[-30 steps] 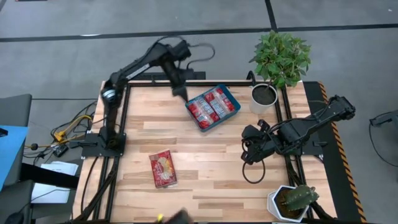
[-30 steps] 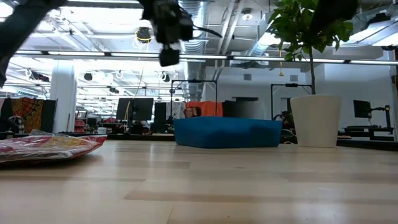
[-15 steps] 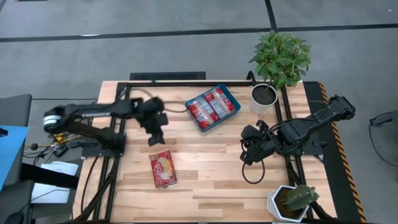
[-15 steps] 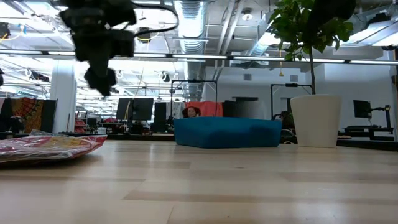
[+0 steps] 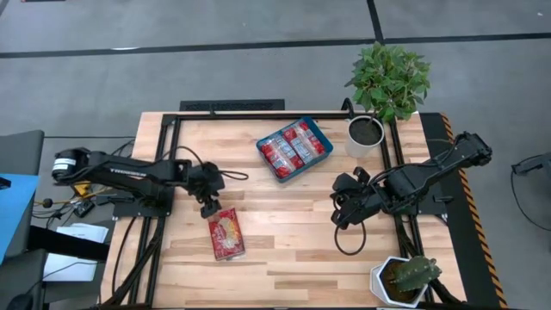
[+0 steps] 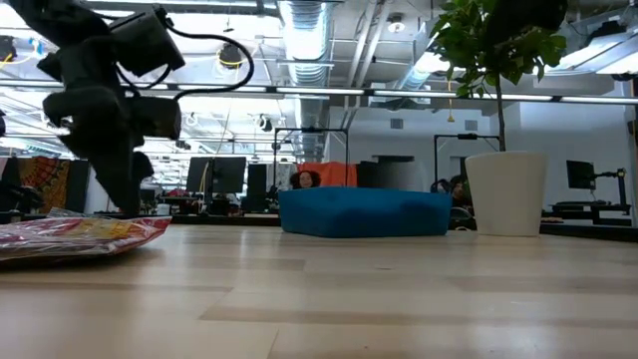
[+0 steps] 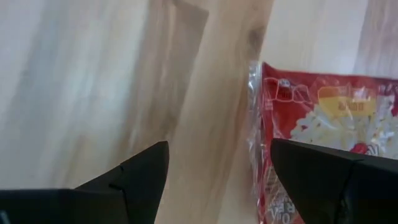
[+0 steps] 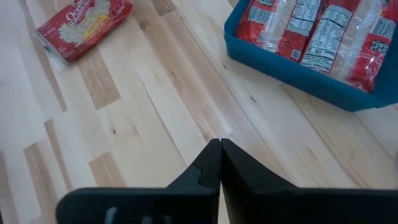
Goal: Sort popcorn bags into baskets
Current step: Put the red popcorn bag into the blue bin
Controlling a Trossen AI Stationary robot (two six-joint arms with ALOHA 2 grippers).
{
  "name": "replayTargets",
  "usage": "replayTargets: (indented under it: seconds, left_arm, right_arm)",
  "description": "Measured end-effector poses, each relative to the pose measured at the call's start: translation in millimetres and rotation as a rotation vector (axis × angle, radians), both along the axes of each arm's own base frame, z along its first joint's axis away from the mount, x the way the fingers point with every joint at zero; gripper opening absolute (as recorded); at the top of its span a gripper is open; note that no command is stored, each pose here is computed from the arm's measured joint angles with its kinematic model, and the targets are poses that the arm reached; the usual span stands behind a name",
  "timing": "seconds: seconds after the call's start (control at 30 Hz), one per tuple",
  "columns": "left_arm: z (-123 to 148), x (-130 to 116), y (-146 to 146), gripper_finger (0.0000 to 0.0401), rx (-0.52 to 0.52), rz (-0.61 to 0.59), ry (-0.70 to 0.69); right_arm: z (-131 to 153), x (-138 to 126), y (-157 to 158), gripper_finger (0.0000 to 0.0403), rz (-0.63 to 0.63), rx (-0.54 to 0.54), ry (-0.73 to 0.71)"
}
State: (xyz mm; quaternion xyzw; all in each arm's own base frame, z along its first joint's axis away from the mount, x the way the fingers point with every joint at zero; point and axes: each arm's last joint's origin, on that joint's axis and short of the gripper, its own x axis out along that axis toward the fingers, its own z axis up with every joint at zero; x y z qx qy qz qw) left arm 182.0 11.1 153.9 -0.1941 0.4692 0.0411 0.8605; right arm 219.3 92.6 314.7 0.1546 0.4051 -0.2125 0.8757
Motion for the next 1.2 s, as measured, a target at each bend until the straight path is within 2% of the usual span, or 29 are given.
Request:
replayTargets:
  seconds: [0.23, 0.47, 0.6, 0.77, 0.9, 1.03, 1.2]
  left_arm:
    - [-20, 2, -9, 0.0269, -0.079, -0.072, 0.004]
    - [-36, 5, -11, 0.0257, -0.124, -0.114, 0.087]
    - [-45, 10, -14, 0.0206, -0.135, -0.137, 0.114]
    - [-52, 18, -19, 0.0101, -0.183, -0.169, 0.077]
    - [-54, 17, -19, 0.0019, -0.226, -0.119, 0.089]
    - [-53, 18, -20, 0.0004, -0.3, -0.05, 0.101]
    - [-39, 29, -22, 0.0, -0.409, -0.023, 0.033]
  right_arm:
    - [1, 1, 1, 0.0024, 0.0, 0.009, -0.015]
    - [1, 1, 1, 0.0024, 0.006, 0.004, -0.012]
    - [1, 1, 1, 0.0032, 0.006, 0.004, -0.013]
    - [1, 1, 1, 0.003, 0.006, 0.004, -0.012]
    - [1, 1, 1, 0.0021, 0.006, 0.004, -0.012]
    - [1, 1, 1, 0.0018, 0.018, -0.006, -0.008]
    - [1, 1, 1, 0.0028, 0.027, -0.013, -0.004]
